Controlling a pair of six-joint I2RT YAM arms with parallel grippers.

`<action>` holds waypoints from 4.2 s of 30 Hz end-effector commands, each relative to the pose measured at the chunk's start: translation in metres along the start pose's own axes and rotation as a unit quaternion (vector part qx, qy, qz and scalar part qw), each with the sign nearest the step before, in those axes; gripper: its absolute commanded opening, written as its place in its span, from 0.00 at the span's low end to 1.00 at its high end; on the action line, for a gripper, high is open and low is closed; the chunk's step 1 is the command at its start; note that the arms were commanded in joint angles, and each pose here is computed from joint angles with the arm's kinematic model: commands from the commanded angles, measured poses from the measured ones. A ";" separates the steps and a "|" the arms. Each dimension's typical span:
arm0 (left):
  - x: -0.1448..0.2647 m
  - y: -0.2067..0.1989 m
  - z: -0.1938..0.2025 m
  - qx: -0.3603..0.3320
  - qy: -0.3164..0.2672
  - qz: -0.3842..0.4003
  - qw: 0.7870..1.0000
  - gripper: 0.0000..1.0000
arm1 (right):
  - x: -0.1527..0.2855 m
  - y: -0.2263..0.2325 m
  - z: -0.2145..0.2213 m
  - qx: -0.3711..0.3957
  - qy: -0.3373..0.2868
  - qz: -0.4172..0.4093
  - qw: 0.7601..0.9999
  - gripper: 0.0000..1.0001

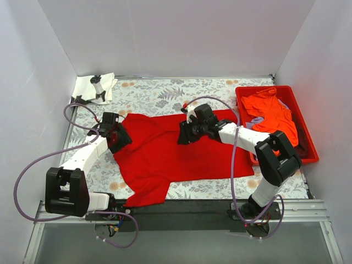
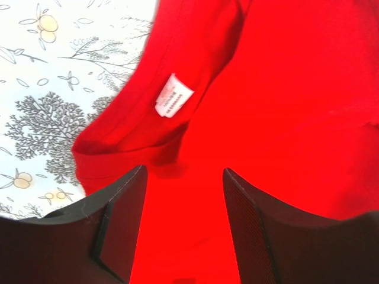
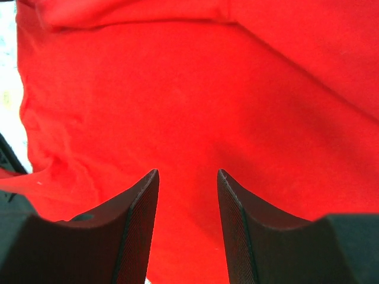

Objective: Fold and stack the t-shirts
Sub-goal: Fold the tshirt

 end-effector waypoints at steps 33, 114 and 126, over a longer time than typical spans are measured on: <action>0.007 -0.099 -0.056 -0.026 -0.032 0.099 0.994 0.00 | -0.025 0.042 -0.026 0.043 -0.049 -0.044 0.997 0.49; -0.110 -0.124 -0.110 0.007 0.052 0.074 0.996 0.00 | -0.180 0.068 -0.135 0.065 -0.161 -0.092 0.981 0.38; -0.110 -0.123 -0.110 0.006 0.053 0.073 0.996 0.00 | -0.186 0.067 -0.133 0.048 -0.155 -0.099 0.982 0.42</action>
Point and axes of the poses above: each gripper's point midway between its finger pads, its own x axis back along the fingers, its own y axis along the line the jaws close on, z = x × y, the point moved 2 cm from there along x, back along the fingers, and after that the axes turned 9 degrees about -x, right-handed, at the moved point
